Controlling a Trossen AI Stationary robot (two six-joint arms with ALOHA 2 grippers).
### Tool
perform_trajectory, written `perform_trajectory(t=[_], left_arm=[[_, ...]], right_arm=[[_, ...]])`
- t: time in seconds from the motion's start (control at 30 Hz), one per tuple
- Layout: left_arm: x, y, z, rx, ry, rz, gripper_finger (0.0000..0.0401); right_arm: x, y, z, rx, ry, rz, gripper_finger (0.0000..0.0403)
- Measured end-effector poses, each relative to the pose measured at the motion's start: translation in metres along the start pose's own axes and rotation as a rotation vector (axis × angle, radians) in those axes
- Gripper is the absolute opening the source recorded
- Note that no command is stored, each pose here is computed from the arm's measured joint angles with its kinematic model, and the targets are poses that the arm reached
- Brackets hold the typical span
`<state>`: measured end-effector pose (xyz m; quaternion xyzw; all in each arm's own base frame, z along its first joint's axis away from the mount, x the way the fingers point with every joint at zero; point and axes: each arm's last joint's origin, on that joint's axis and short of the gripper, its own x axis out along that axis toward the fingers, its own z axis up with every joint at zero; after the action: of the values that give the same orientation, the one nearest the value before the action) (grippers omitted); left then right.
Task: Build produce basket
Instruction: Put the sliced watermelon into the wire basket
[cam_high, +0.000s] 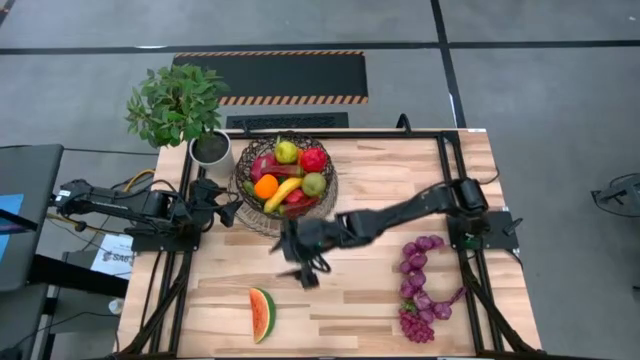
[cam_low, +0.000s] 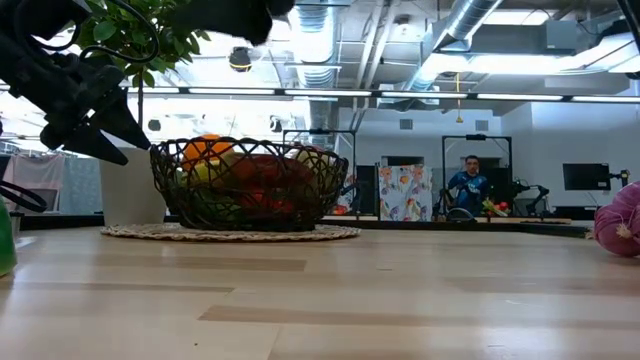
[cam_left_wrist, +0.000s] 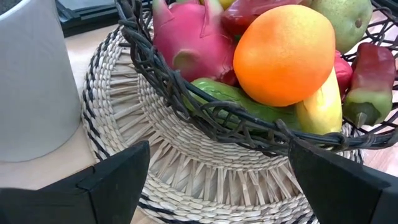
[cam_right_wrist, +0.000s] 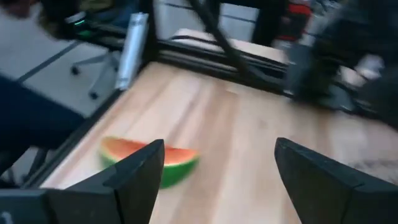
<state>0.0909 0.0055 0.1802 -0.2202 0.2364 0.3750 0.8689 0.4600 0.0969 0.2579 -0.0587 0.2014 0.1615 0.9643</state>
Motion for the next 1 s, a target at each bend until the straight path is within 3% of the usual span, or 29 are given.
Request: perform_trajectory(t=[0.13,0.3,0.47,0.57,0.67,0.73,1.0], left_arm=[[0.0,0.0,0.0,0.0,0.0,0.0,0.0368],[0.0,0.0,0.0,0.0,-0.005,0.004,0.0368],[0.0,0.0,0.0,0.0,-0.006,0.006,0.0368],[0.0,0.0,0.0,-0.001,-0.007,0.006,0.0368],[0.0,0.0,0.0,0.0,-0.008,0.007,0.0368],[0.0,0.0,0.0,0.0,-0.009,0.008,0.0368],[0.0,0.0,0.0,0.0,-0.014,0.012,0.0368]], right_arm=[[0.003,0.034,0.003,-0.092,-0.017,0.065,0.0325],[0.003,0.059,0.006,-0.117,-0.027,0.11,0.0325],[0.019,0.066,-0.001,-0.125,-0.089,0.092,0.0325],[0.043,0.07,-0.021,-0.127,-0.051,0.098,0.0325],[0.052,0.069,-0.022,-0.126,-0.044,0.102,0.0326],[0.058,0.067,-0.017,-0.134,-0.085,0.134,0.0326],[0.106,0.076,-0.041,-0.199,-0.058,0.301,0.0326]])
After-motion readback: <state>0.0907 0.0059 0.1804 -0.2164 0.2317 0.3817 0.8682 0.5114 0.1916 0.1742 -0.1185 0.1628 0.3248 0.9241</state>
